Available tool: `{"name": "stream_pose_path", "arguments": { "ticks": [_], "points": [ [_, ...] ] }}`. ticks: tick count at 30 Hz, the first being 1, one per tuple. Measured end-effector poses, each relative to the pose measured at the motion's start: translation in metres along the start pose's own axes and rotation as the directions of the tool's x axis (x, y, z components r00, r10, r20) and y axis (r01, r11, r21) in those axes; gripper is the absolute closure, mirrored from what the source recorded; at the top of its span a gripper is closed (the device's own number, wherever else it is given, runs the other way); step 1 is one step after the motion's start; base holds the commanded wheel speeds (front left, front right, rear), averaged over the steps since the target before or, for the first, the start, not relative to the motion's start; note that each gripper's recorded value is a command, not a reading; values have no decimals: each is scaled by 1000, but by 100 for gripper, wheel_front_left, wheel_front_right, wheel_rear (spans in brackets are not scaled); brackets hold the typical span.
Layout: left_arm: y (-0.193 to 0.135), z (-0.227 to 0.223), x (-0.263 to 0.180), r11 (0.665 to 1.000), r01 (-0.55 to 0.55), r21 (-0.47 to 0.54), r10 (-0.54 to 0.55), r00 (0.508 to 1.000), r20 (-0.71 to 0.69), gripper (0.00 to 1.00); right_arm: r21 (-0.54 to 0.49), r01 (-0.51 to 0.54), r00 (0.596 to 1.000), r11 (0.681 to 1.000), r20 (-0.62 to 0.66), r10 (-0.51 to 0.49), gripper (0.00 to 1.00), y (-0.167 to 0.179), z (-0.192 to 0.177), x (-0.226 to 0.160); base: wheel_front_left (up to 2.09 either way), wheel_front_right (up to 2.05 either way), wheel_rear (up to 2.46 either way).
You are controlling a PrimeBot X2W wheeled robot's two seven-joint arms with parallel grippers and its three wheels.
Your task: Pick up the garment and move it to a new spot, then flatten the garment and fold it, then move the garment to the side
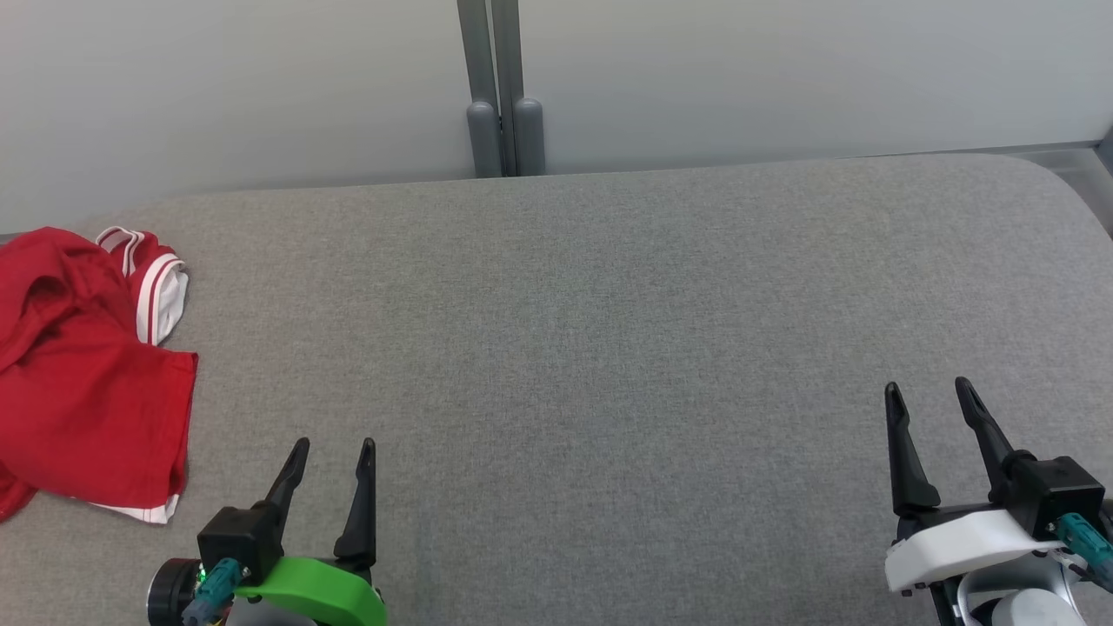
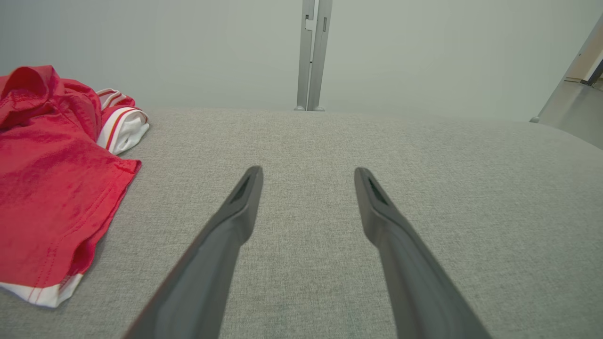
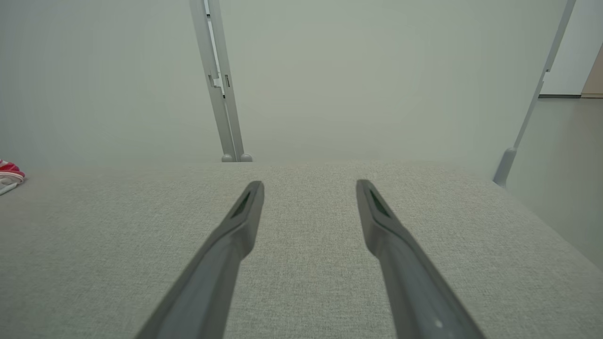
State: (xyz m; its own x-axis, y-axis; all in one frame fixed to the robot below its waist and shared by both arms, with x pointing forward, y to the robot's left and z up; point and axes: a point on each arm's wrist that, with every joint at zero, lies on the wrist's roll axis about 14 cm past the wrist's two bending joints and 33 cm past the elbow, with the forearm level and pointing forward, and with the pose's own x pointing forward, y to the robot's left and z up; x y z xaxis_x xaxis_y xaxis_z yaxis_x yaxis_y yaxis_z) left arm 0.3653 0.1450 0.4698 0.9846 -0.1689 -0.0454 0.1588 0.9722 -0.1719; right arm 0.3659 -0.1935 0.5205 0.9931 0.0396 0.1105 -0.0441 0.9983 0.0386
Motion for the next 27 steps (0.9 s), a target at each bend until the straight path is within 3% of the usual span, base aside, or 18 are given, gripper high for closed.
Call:
{"name": "stream_pose_path", "arguments": {
  "ticks": [16, 27],
  "points": [
    [-10, -4, -2, 994, 45, 97, -45, 999, -4, 0, -79, 7, 999, 997, -32, -10, 0, -6, -13, -8, 0, 0, 0],
    [-9, -6, -2, 994, 44, 98, -44, 999, -10, 0, -68, 16, 999, 998, -48, -19, 0, -7, -18, -11, 0, 0, 0]
  ]
}}
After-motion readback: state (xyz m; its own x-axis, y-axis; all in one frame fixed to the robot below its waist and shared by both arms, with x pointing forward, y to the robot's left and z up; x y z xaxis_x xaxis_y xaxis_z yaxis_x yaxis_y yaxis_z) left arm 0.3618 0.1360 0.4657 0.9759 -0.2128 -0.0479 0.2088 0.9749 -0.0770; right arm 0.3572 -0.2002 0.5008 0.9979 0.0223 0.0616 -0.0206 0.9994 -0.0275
